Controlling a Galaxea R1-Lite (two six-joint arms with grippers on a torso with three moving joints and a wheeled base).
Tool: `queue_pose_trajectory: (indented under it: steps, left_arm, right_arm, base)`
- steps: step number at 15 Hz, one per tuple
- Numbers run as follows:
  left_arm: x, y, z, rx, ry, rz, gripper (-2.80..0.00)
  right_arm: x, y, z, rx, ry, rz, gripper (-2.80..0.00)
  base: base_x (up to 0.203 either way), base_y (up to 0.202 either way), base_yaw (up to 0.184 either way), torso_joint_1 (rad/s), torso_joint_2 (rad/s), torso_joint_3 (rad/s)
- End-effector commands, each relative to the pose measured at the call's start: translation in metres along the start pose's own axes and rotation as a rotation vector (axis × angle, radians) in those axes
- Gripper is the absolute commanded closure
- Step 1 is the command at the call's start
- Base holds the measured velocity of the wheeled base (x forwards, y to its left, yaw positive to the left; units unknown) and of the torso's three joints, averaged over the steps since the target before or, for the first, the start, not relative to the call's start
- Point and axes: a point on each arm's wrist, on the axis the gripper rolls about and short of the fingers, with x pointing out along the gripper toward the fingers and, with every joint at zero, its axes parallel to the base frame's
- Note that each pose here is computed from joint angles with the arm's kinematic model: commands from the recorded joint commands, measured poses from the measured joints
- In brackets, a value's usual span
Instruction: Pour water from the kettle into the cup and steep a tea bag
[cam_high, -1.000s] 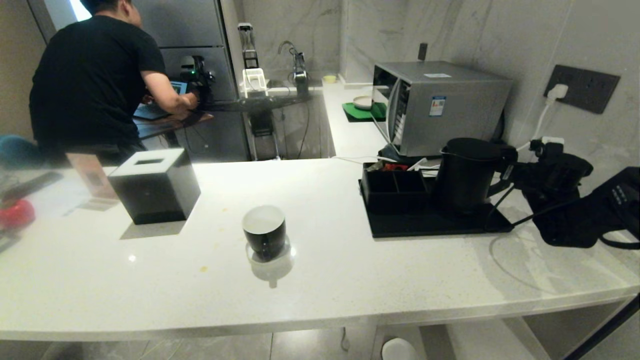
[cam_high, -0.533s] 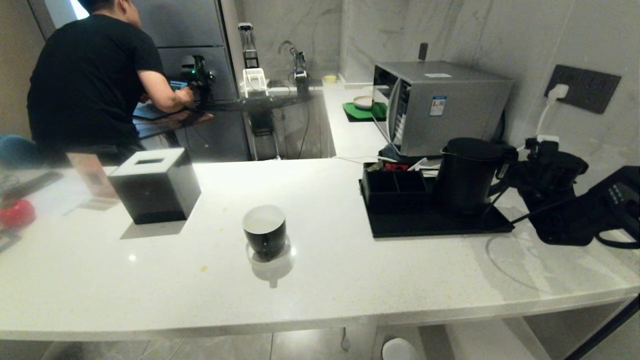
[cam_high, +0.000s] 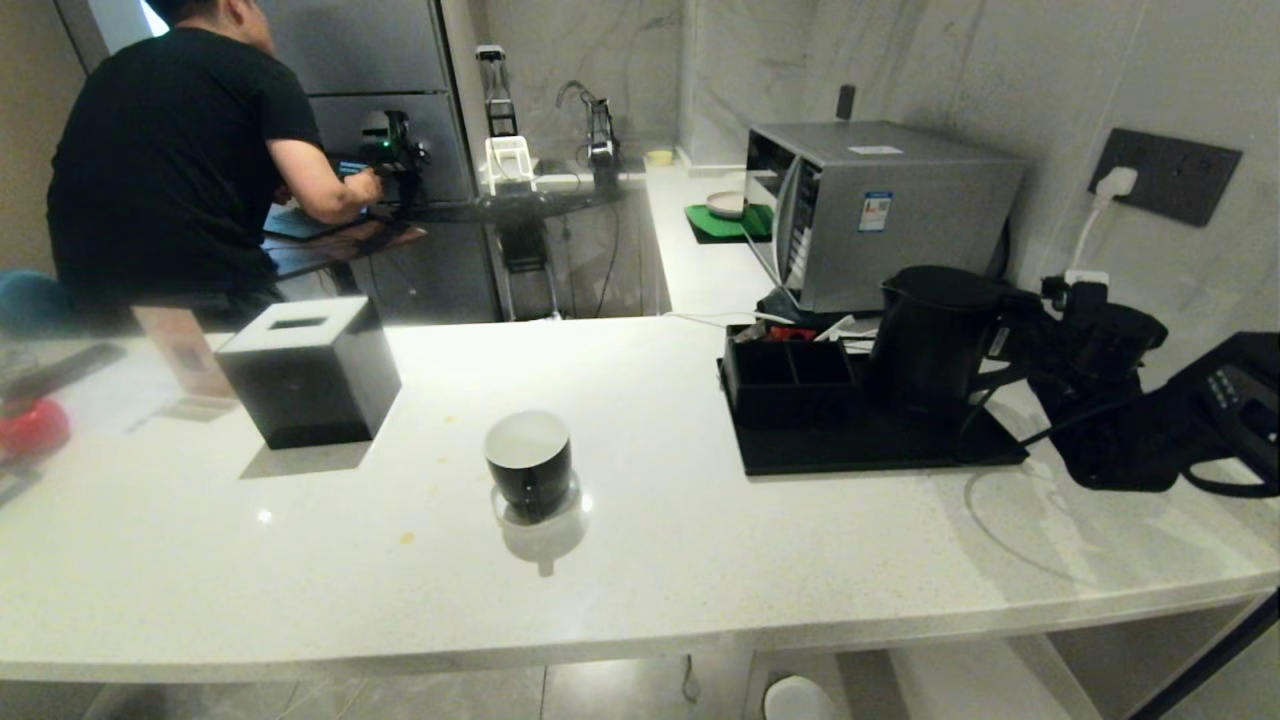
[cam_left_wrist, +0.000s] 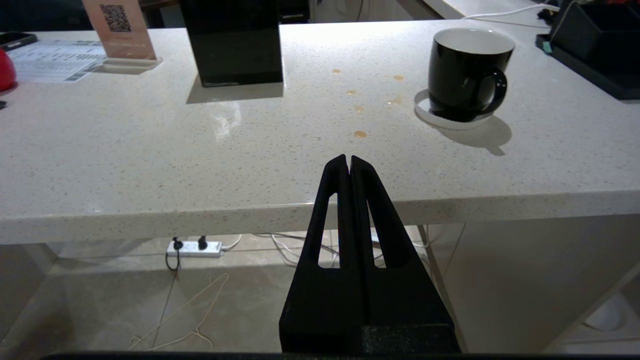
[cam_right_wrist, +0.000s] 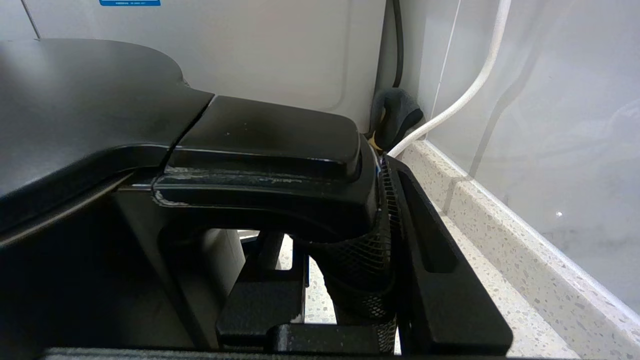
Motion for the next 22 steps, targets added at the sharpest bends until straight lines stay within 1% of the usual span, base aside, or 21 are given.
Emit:
queue_pose_trajectory:
  steps: [1,5,13,19,22]
  left_arm:
    - [0.0,0.0,0.0,-0.001,0.0,0.0,0.0]
    - [0.0,0.0,0.0,-0.001,0.001,0.0,0.0]
    - [0.0,0.0,0.0,-0.001,0.001,0.0,0.0]
    - [0.0,0.0,0.0,-0.001,0.001,0.0,0.0]
    - [0.0,0.0,0.0,-0.001,0.001,0.0,0.0]
  right_arm:
    - [-0.001,0.0,0.003,0.001,-0.013,0.0,0.0]
    - [-0.001,0.0,0.004,0.001,-0.013,0.0,0.0]
    - [-0.004,-0.001,0.023,0.01,-0.045,0.0,0.0]
    - [-0.019,-0.004,0.034,0.028,-0.025,0.001,0.0]
    - [-0.033,-0.006,0.038,0.026,0.006,0.002,0.0]
  base:
    - [0.0,0.0,0.0,0.0,0.0,0.0]
    - [0.0,0.0,0.0,0.0,0.0,0.0]
    - [0.0,0.0,0.0,0.0,0.0,0.0]
    - [0.0,0.0,0.0,0.0,0.0,0.0]
    - [0.0,0.0,0.0,0.0,0.0,0.0]
